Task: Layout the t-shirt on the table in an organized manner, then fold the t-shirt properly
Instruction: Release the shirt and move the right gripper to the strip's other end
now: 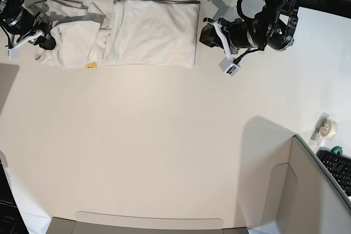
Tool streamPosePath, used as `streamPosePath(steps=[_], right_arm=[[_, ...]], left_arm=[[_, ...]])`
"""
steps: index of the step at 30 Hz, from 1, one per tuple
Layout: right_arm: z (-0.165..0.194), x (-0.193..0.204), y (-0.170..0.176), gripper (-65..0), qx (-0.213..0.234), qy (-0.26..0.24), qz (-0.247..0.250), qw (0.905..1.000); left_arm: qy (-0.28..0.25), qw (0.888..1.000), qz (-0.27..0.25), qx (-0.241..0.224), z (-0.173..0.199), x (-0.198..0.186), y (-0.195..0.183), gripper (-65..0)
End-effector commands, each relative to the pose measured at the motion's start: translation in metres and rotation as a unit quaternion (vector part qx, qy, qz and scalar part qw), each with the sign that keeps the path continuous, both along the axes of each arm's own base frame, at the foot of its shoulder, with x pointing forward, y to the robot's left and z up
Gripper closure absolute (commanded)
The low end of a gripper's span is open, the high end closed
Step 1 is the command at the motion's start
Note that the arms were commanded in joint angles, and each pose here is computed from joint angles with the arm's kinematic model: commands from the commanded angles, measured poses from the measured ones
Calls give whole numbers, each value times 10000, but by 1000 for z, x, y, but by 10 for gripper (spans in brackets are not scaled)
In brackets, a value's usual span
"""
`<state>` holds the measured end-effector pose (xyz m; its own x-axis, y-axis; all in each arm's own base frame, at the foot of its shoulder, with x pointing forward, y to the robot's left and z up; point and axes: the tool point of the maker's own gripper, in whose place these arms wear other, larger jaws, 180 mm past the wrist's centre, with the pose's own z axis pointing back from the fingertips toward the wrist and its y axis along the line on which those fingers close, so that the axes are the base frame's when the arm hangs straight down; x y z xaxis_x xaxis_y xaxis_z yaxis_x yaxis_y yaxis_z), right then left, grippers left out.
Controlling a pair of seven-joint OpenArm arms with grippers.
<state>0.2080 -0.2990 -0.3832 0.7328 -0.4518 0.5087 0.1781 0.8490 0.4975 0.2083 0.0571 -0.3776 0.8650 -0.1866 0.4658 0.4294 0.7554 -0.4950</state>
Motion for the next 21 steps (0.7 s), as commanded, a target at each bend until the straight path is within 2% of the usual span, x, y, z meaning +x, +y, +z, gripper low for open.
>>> streamPosePath(steps=[1,7,12,17,21], right_arm=[[11,6,-3,0,-63,-151,34,9999],[25,14,12,0,214,-576,95,9981],[50,19,27,0,-105,-886,406,9952],[76,27,59,0,-461,-1191,1079,9859],[89,29,102,0,-472,-1411,1602,9758]], left_arm=[[-128,9999,1,-70,6,3,-1,-36],[-35,10000,-1,-70,2,-3,-1,-36],[13,10000,-5,-70,0,-7,-1,-36],[44,10000,-5,-70,-1,-9,-1,-36],[63,10000,3,-57,-2,-9,-1,-36]])
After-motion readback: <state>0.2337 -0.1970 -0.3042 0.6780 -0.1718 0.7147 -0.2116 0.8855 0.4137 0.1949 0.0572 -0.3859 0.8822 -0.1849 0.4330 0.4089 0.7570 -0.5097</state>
